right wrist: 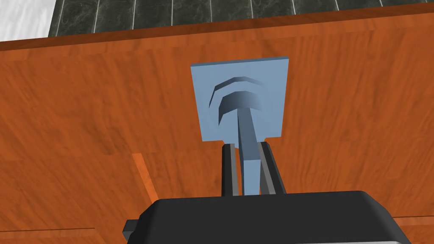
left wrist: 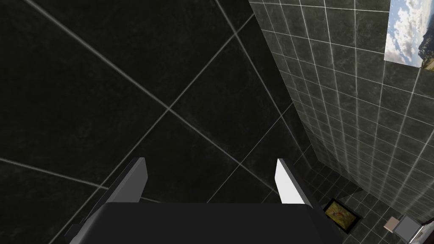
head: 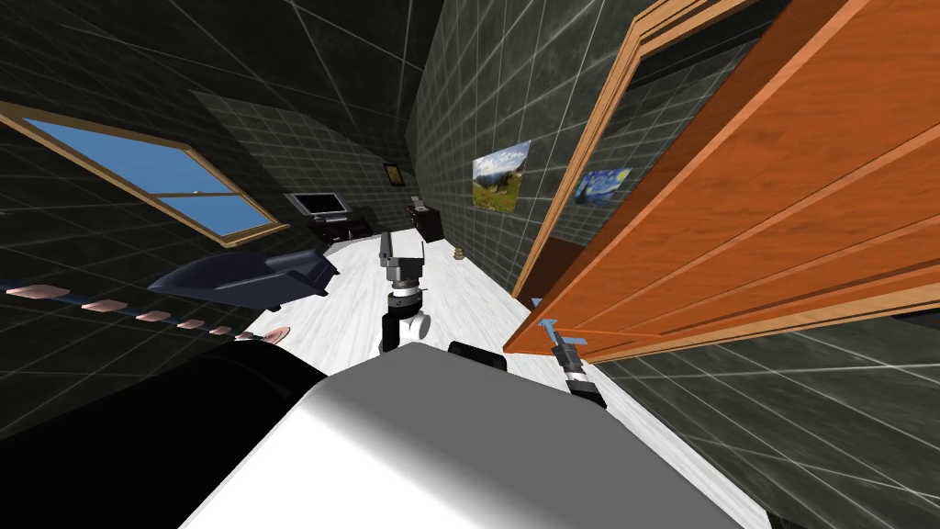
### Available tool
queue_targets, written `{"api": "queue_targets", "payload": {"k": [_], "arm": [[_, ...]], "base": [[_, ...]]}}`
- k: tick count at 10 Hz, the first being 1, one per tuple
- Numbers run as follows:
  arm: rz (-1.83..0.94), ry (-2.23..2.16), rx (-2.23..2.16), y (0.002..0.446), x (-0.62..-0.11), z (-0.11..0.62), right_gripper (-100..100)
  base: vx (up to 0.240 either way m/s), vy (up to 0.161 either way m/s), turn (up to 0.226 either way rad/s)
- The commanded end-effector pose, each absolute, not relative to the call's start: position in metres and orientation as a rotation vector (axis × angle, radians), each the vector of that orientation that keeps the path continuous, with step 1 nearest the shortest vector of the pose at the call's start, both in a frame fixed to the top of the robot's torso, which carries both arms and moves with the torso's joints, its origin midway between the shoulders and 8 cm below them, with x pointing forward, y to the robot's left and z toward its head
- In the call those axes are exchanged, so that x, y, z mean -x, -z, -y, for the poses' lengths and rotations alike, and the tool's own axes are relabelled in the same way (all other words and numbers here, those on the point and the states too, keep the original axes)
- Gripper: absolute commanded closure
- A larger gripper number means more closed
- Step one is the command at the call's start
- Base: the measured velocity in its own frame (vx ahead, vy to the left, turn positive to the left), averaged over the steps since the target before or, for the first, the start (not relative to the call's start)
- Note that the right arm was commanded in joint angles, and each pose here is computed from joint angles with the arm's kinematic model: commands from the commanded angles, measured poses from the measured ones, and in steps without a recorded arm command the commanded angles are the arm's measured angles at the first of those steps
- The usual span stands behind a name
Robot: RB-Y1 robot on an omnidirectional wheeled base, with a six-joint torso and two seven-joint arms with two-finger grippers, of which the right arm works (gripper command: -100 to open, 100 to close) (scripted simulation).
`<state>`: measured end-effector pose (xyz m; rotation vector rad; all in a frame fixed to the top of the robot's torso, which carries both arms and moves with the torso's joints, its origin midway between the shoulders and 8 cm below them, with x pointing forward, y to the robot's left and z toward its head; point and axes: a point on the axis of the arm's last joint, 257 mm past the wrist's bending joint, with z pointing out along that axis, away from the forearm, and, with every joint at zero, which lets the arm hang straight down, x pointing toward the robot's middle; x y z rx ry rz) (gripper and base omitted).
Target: Pull the door open
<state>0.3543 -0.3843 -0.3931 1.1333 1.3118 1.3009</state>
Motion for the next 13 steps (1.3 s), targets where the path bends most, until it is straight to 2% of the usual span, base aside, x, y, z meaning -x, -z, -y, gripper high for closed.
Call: {"api": "queue_targets", "payload": {"k": [1,5,10,13], "arm": [[-1.32,-1.318,-1.131,0.394,-0.361,0.369,100],[-1.328,-1.328,-1.13,0.393,-0.372,0.357,100],[-1.307,-1.309,-1.149,0.395,-0.359,0.382,100],[-1.29,-1.292,-1.161,0.395,-0.349,0.402,100]], "base": [[-0.076,-0.072,0.052],[-0.094,-0.126,0.084],[-0.158,-0.016,0.237],[-0.215,-0.08,0.264]]}}
